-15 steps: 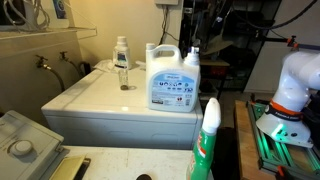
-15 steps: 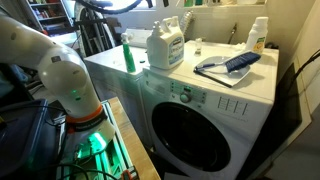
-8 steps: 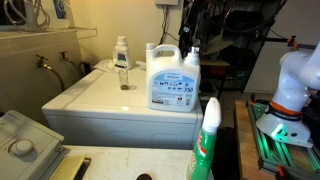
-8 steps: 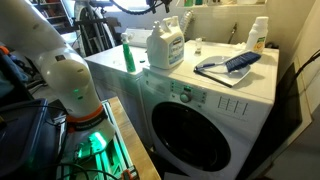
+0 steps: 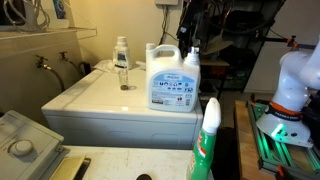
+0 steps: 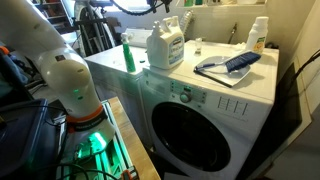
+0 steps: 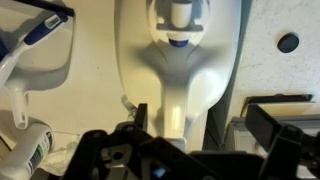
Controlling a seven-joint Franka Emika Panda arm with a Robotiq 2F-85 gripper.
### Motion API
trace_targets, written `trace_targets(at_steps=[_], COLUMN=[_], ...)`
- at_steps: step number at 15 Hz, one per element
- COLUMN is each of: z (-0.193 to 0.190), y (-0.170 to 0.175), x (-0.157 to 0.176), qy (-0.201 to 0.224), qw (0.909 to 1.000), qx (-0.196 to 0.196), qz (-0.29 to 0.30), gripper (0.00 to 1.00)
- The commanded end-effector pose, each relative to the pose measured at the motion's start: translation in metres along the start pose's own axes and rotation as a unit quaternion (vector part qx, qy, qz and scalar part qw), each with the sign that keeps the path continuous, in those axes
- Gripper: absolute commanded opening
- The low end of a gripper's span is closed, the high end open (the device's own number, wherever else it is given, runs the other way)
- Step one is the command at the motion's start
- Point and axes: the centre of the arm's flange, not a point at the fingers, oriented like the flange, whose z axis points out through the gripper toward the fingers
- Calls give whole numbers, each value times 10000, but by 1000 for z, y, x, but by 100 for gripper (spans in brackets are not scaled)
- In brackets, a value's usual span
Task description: Move the big white bottle backward
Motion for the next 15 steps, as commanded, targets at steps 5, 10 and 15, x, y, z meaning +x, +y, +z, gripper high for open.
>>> trace_targets(at_steps=[5,10,15], z=[57,70,69], y=[-8,2,0], x=[36,46,53], qy=[5,-208,-331], qw=[9960,9939,9947], qx=[-639,-722,-633], qz=[628,813,740], gripper=[87,53,14])
